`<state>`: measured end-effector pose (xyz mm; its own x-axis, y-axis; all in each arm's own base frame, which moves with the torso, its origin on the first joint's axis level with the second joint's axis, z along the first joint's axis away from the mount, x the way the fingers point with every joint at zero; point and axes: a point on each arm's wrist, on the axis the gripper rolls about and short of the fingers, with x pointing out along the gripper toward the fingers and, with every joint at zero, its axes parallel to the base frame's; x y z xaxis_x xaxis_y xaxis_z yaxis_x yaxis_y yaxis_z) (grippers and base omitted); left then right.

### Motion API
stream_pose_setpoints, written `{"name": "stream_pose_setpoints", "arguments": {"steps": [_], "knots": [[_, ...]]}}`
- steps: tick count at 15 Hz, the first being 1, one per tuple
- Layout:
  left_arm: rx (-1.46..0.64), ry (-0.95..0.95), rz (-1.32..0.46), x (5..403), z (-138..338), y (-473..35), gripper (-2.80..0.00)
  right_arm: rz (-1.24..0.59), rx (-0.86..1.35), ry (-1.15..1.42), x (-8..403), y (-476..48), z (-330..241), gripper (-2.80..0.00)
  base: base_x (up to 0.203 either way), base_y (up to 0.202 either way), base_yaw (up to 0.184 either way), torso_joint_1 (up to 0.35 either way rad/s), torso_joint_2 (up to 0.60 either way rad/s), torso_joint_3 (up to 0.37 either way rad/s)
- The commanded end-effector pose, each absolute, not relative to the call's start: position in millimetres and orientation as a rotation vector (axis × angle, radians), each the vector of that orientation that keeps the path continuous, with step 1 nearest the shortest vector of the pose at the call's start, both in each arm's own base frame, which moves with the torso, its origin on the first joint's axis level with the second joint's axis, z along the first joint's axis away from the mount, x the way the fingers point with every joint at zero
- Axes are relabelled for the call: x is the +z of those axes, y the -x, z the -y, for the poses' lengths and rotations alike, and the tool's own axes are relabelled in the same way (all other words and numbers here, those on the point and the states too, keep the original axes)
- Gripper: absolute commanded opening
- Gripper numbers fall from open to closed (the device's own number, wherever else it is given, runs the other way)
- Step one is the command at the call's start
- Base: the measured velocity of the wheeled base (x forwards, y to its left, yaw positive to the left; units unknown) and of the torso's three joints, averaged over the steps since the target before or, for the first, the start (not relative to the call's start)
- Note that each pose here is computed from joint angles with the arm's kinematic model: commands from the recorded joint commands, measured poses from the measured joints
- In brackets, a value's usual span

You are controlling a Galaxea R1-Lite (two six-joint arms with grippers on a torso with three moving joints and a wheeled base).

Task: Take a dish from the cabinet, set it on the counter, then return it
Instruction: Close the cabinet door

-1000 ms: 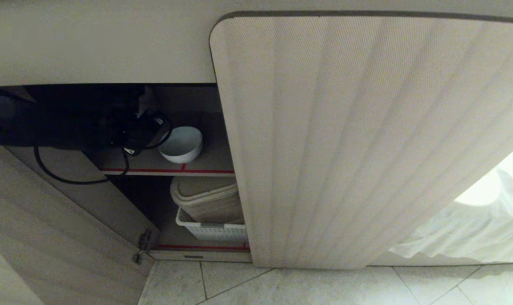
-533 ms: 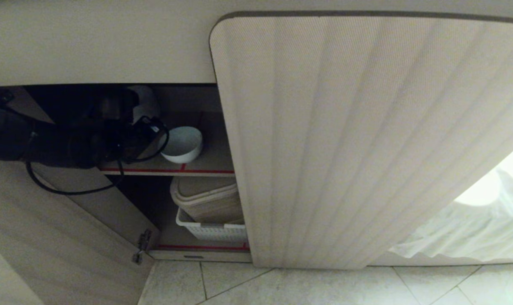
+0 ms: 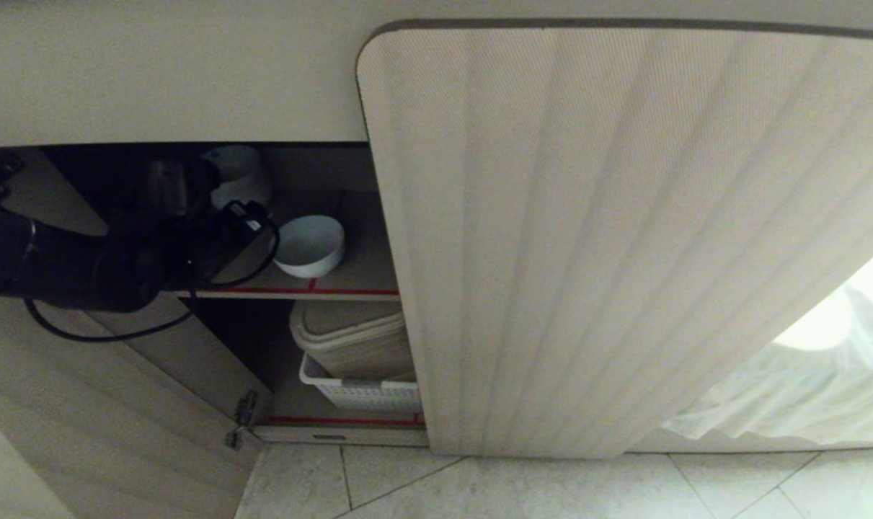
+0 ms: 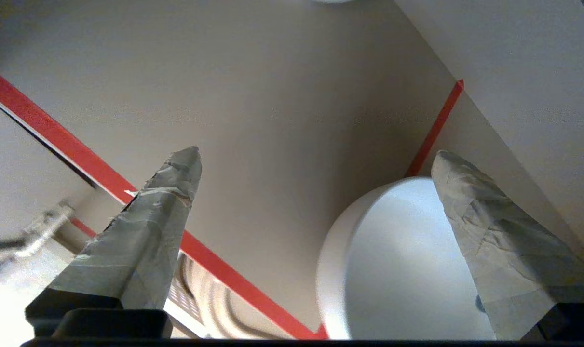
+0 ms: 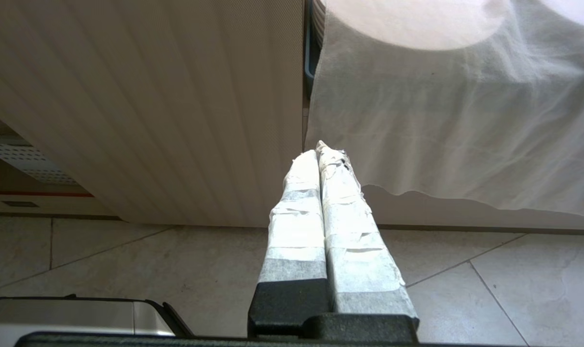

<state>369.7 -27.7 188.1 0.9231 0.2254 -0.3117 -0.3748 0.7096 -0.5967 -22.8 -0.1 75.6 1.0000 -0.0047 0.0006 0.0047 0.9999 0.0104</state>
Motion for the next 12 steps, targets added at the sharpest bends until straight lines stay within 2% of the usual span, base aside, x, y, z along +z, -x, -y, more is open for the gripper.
{"name": "stream_pose_setpoints", "arguments": {"steps": [1,9,10,12], "knots": [[0.326,0.691,-0.201,188.0,27.3,-361.4,0.00,0.000,-0.006,-0.011,75.7,22.7,0.1,-2.80,0.000,0.000,0.000,0.000,0.00,0.000],[0.326,0.689,-0.189,190.0,25.3,-346.3,0.00,0.002,-0.005,-0.011,75.6,22.8,0.1,-2.80,0.000,0.000,0.000,0.000,0.00,0.000],[0.322,0.690,-0.183,189.7,25.5,-345.6,-2.80,0.002,-0.005,-0.011,75.6,22.8,0.1,-2.80,0.000,0.000,0.000,0.000,0.00,0.000],[0.321,0.686,-0.185,188.5,25.6,-343.7,-2.80,0.002,-0.004,-0.011,75.6,22.8,0.1,-2.80,0.000,0.000,0.000,0.000,0.00,0.000]]}}
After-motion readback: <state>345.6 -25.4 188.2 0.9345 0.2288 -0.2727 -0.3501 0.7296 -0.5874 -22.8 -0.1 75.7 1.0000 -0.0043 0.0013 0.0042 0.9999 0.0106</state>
